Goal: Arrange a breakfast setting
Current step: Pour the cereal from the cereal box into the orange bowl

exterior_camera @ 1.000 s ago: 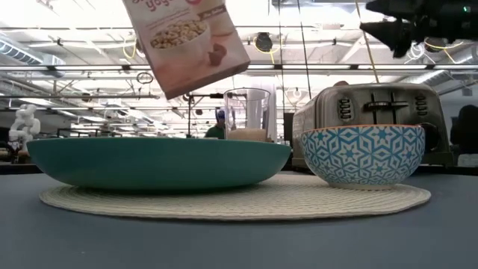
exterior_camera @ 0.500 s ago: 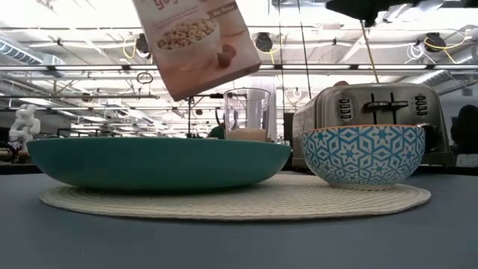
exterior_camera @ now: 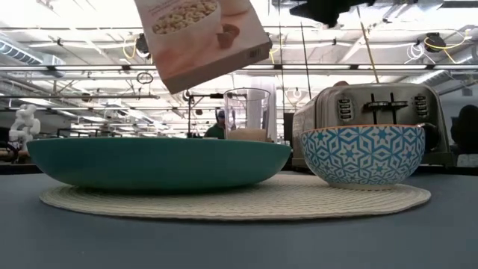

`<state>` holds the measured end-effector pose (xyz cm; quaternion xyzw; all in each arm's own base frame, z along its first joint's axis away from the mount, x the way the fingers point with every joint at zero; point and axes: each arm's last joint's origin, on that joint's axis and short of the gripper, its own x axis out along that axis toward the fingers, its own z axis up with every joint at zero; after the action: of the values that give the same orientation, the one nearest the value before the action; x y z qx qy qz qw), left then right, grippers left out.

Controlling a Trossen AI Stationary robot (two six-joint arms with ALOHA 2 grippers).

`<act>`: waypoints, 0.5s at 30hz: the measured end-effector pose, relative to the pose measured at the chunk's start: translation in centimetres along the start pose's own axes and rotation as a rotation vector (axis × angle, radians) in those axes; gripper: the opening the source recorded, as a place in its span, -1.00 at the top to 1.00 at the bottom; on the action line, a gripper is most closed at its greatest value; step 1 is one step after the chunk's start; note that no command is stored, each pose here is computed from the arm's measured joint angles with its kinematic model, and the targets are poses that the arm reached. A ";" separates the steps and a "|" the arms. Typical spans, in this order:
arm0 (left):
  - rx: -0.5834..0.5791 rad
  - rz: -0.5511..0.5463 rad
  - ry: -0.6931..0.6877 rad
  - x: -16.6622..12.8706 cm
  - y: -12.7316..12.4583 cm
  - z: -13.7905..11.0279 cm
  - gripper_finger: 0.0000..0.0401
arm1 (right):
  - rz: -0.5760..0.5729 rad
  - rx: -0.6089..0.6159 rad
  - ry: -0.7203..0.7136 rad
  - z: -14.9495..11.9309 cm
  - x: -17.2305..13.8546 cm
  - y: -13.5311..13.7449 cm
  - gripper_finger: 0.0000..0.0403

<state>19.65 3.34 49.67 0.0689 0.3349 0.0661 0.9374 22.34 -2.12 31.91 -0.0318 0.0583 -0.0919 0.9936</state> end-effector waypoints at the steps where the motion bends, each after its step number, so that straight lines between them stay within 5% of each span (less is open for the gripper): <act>1: 0.003 -0.002 -0.009 0.0 -0.1 0.1 0.99 | 0.012 0.013 0.005 0.1 0.4 -0.1 -0.29; 15: 0.039 -0.031 -0.047 -0.1 -1.1 0.6 0.99 | 0.065 0.030 0.064 0.1 3.7 -0.8 -0.29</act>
<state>20.03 2.18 49.97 0.0836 0.3150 0.0432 0.9444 25.87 -3.57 31.65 -0.0122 0.0895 -0.0612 0.9940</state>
